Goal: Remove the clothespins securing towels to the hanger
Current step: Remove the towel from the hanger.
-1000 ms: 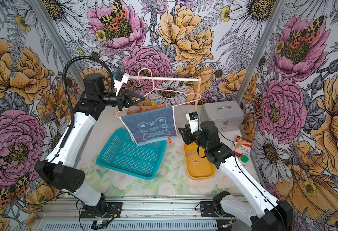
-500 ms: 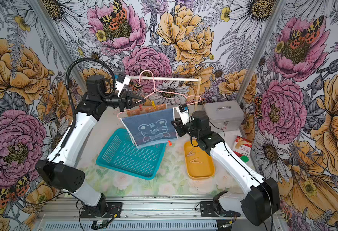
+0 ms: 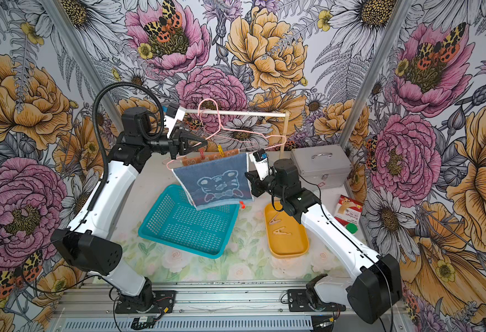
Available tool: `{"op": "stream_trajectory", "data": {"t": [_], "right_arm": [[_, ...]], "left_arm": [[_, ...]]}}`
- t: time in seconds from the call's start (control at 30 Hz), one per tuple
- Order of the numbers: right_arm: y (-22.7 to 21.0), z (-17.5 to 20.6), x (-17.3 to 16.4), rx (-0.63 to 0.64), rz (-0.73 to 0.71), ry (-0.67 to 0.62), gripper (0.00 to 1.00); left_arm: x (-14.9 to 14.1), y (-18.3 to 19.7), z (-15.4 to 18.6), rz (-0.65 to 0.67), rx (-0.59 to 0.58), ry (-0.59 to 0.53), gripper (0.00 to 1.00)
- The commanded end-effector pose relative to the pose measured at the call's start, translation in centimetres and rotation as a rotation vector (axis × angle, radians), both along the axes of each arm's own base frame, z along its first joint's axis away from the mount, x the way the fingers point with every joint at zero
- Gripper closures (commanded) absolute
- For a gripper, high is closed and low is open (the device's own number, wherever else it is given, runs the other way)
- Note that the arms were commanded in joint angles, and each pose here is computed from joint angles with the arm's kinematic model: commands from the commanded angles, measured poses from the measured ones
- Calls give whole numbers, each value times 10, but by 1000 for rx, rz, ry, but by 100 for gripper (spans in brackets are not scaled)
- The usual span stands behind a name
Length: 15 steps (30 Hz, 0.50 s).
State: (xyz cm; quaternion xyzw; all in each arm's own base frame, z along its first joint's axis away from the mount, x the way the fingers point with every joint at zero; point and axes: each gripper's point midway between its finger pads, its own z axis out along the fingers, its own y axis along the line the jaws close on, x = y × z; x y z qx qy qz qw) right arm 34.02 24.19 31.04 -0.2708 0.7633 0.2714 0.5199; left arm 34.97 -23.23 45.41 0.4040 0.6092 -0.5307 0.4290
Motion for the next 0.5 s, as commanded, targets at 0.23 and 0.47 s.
{"op": "stream_trajectory", "data": {"t": [0.23, 0.47], "right_arm": [[-16, 19, -21, -69, -36, -14, 100], [-10, 21, -28, -54, 4, 0, 100]], "left_arm": [[32, 8, -11, 64, 10, 35, 100], [34, 10, -10, 78, 10, 33, 100]]}}
